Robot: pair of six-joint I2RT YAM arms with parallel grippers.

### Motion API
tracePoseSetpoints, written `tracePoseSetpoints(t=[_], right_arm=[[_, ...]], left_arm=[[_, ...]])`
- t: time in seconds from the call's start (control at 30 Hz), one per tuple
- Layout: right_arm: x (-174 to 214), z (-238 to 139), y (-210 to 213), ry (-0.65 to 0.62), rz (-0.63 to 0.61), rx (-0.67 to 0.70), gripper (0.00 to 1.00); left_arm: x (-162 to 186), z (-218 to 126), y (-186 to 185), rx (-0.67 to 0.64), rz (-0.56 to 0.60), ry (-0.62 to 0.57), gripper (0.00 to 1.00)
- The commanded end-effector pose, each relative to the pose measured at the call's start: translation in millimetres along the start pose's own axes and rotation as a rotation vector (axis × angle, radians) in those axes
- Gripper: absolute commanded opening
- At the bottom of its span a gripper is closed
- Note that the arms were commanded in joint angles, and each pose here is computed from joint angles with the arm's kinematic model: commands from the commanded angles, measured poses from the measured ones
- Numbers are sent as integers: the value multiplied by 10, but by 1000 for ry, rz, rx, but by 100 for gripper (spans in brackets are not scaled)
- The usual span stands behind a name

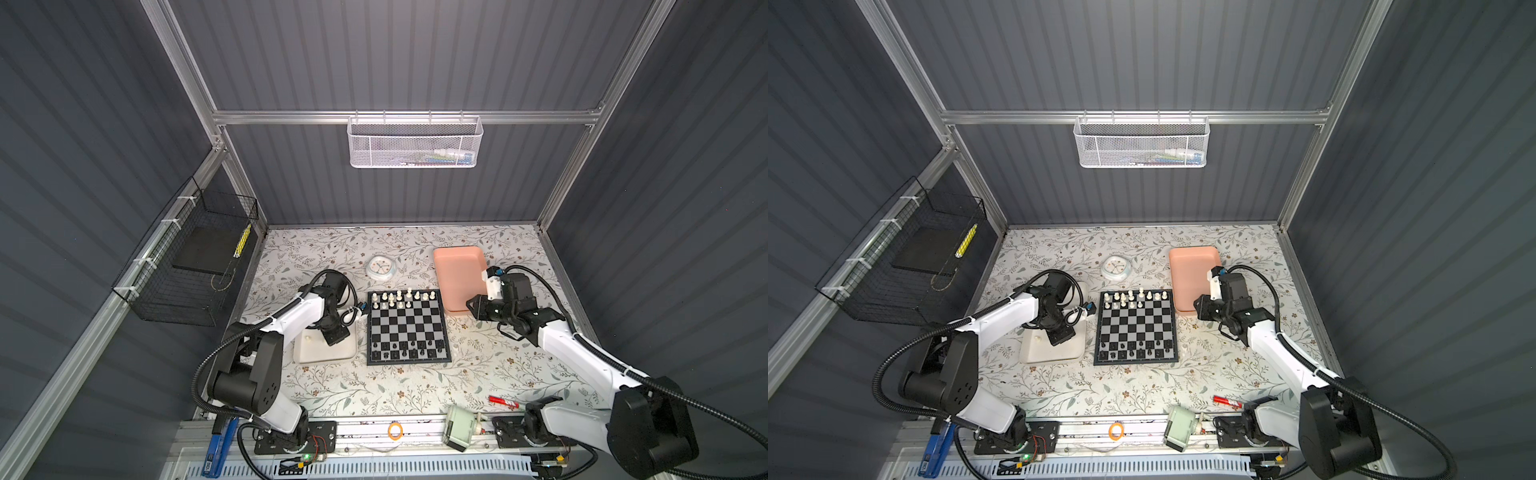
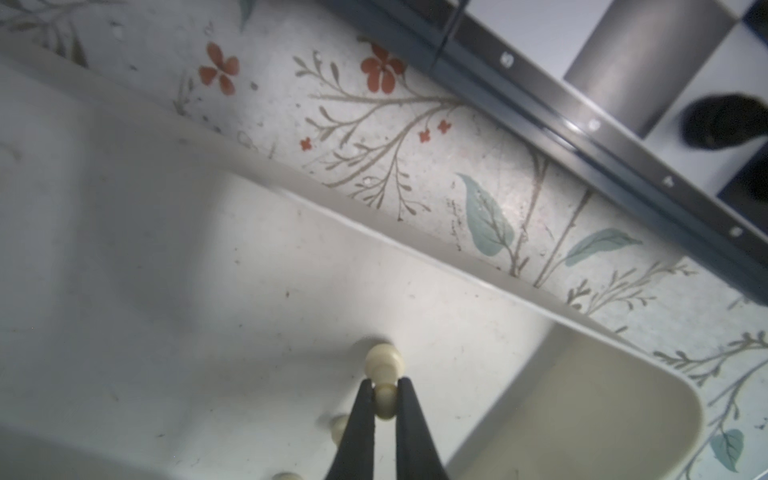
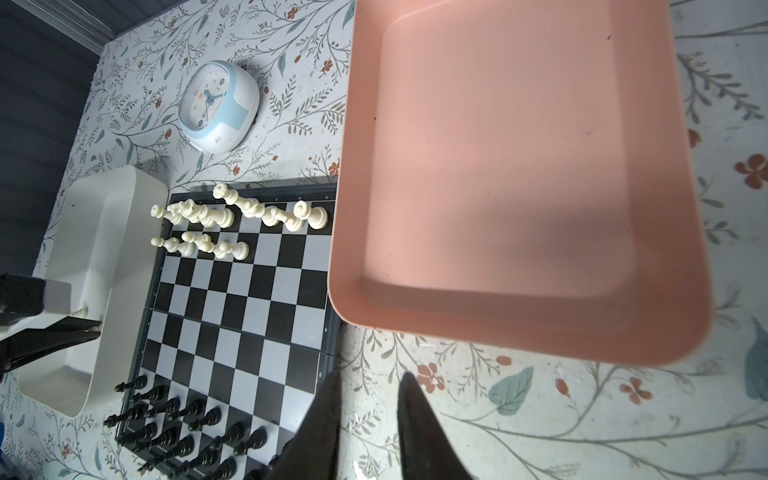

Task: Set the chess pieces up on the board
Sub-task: 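Lift the grasped white pawn out of the white tray with the left gripper, then carry the white pawn with the left gripper toward the board's far corner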

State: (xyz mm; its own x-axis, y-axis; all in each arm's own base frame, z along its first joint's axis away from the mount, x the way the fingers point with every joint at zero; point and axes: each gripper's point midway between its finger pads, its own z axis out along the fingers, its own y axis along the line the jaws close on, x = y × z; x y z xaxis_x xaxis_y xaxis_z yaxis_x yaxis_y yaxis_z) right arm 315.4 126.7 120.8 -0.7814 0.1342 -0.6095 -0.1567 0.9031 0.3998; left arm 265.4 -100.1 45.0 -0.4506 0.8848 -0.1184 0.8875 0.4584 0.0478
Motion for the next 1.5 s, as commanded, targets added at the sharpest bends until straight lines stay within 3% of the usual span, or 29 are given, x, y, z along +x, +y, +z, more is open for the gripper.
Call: tracePoseSetpoints(t=[0.0, 0.5, 0.87, 1.17, 1.47], right_arm=[[13, 13, 4, 3, 3, -9, 27], [-24, -5, 25, -8, 0, -15, 27], [-26, -74, 12, -25, -4, -2, 27], [-20, -159, -10, -40, -7, 17, 28], [-34, -329, -23, -81, -17, 37, 28]], left_arm=[[-82, -140, 82, -15, -12, -17, 9], [-644, -475, 292, -51, 39, -93, 10], [-1553, -627, 202, -79, 183, -167, 10], [-2206, -523, 15, -66, 284, -201, 10], [-2581, -381, -213, -44, 349, -217, 10]])
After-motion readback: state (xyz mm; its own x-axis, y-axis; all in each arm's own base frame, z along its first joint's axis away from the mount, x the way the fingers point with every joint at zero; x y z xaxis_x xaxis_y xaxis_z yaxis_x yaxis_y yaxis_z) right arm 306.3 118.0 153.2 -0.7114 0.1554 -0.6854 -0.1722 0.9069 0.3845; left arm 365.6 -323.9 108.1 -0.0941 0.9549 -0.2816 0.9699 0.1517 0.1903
